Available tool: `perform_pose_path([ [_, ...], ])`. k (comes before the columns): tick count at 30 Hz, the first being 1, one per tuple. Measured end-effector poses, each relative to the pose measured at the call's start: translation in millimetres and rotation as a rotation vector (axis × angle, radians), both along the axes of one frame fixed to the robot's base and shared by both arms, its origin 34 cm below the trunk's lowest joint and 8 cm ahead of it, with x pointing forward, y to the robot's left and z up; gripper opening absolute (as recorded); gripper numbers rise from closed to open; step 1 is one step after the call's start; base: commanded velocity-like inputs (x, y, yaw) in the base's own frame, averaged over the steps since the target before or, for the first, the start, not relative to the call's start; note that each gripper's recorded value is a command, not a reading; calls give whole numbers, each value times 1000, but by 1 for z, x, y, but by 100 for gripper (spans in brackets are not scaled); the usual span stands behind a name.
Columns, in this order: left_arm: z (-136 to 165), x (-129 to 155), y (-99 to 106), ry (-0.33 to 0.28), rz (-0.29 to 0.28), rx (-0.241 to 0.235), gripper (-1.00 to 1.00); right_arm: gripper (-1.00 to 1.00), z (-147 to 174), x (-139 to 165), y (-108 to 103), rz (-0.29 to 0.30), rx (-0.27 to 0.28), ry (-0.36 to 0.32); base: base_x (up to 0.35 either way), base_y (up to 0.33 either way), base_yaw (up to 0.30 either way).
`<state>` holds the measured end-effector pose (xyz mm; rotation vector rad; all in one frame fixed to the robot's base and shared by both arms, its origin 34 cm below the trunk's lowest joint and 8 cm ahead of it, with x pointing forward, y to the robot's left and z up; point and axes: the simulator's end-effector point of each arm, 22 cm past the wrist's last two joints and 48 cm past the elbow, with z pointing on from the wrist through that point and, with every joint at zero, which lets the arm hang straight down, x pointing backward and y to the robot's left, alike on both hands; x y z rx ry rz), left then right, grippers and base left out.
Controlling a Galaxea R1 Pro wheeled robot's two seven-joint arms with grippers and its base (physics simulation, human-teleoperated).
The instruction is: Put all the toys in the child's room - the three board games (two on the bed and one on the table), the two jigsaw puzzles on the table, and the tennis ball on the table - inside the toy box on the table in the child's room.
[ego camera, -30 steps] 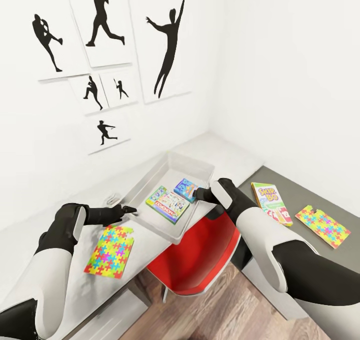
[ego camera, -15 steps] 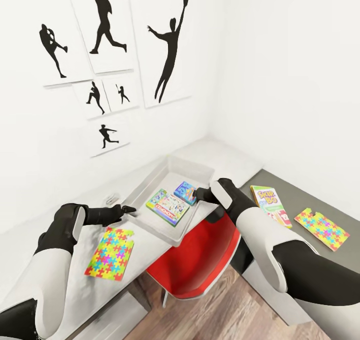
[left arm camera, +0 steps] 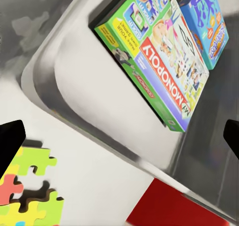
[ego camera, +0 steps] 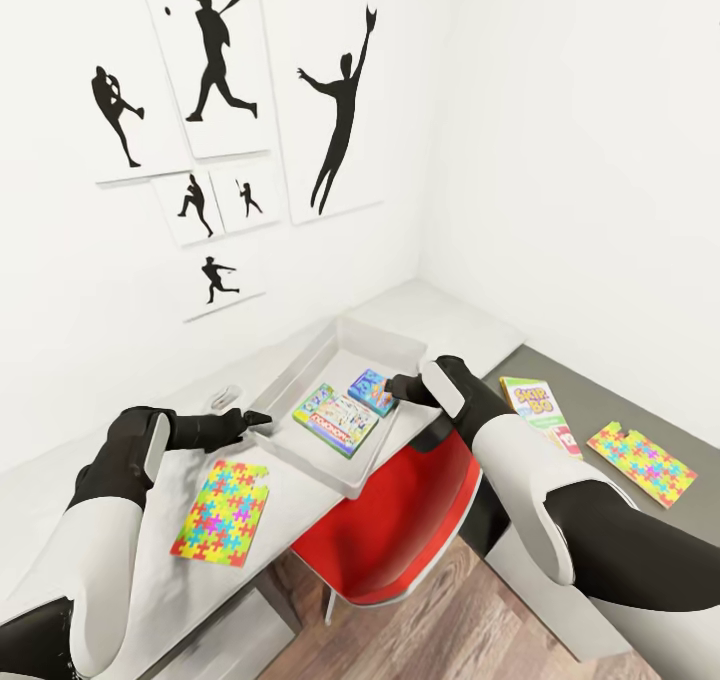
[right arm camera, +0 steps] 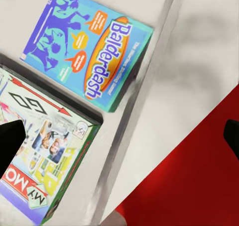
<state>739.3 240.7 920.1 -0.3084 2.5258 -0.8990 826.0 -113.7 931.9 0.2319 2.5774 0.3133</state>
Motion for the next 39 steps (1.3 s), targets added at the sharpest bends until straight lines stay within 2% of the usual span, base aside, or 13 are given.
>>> perform_pose_path([
  [7,12,3,4,-25,3,-6,100,100,10,1,7,18,30,-21,0,0,0],
  [16,37,5,13,-80,-6,-61,100,100,9,-7,13,33,60,-23,0,0,0],
  [23,52,5,31,-110,-4,-72,100,100,24,-4,17,41,74,-53,0,0,-1],
  [27,67,3,42,-140,-14,-102,100,100,32,-6,23,55,110,-90,0,0,-20],
  [31,81,0,54,-168,-22,-124,100,100,44,-3,7,47,118,-137,0,0,-17],
  [34,95,-4,72,-195,-26,-139,100,100,55,-4,-13,43,120,-178,0,0,-17],
  [39,121,-11,95,-243,-42,-177,100,100,71,-14,-19,72,160,-231,0,0,-15],
])
